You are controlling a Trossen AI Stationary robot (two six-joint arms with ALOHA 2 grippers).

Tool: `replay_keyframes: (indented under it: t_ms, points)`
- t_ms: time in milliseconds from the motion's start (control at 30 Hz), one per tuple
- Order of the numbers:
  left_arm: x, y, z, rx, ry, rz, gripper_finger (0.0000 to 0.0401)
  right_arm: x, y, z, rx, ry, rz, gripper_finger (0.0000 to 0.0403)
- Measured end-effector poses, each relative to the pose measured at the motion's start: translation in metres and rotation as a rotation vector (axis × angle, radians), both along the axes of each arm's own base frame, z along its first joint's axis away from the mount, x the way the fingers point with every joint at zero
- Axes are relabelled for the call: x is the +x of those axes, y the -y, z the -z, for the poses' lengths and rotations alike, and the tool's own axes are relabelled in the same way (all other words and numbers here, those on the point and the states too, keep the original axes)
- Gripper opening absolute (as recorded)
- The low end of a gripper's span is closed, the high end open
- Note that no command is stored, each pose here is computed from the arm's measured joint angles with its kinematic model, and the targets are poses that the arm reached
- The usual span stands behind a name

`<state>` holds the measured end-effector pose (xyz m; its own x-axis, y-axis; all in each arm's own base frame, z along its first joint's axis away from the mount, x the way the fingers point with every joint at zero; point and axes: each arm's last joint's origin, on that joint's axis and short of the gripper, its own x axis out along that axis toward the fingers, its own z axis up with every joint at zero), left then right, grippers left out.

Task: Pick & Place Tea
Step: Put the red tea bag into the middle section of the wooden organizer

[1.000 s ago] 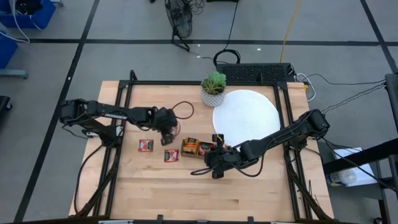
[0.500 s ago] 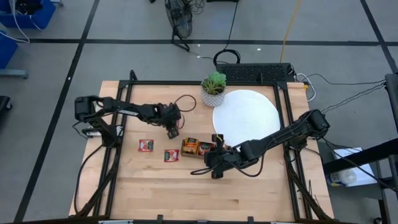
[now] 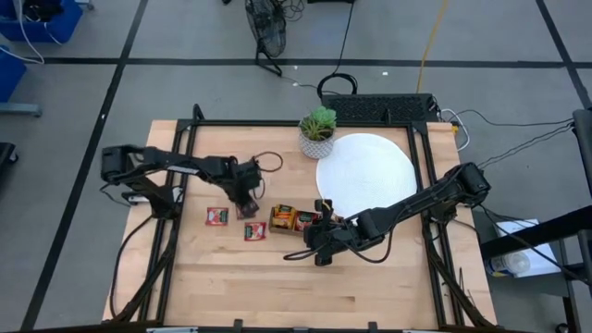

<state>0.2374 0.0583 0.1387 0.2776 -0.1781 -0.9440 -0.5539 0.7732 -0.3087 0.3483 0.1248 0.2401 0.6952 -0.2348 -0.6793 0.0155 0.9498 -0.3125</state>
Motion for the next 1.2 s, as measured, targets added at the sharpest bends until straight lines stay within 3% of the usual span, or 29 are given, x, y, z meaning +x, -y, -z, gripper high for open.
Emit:
replay_keyframes:
  t_ms: [100,200,267,367,467,667,800,967,1200]
  points:
    - [0.005,0.0,-0.024,0.099,0.156,0.011,0.0011,0.0,0.0,0.0,-0.001,-0.005,0.001,0.0]
    - [-0.004,-0.004,-0.036,0.288,0.13,-0.029,0.0007,-0.001,0.0,0.001,-0.001,-0.009,0.002,0.0]
    - [-0.012,-0.003,-0.039,0.313,0.092,0.009,0.0003,-0.001,0.0,0.001,-0.001,-0.011,0.004,0.0]
    - [-0.02,-0.001,-0.04,0.288,0.039,0.122,0.0018,-0.001,0.0,0.001,0.0,-0.014,0.005,0.0]
    - [-0.029,-0.003,-0.036,0.261,-0.05,0.134,0.0062,-0.002,0.001,0.001,0.001,-0.021,0.005,0.0]
    - [-0.031,-0.017,-0.034,0.082,0.034,0.164,0.0173,-0.002,0.0,0.001,0.0,-0.02,0.003,0.0]
    - [-0.029,-0.025,-0.027,0.059,0.028,0.154,0.0223,-0.002,0.0,0.001,-0.001,-0.021,0.002,0.0]
    - [-0.023,-0.027,-0.008,0.034,-0.032,0.186,0.0247,-0.002,0.0,0.002,0.004,-0.032,-0.003,0.0]
    - [-0.012,-0.018,0.016,-0.001,-0.126,0.272,0.0235,-0.003,0.0,0.003,0.015,-0.042,-0.013,0.0]
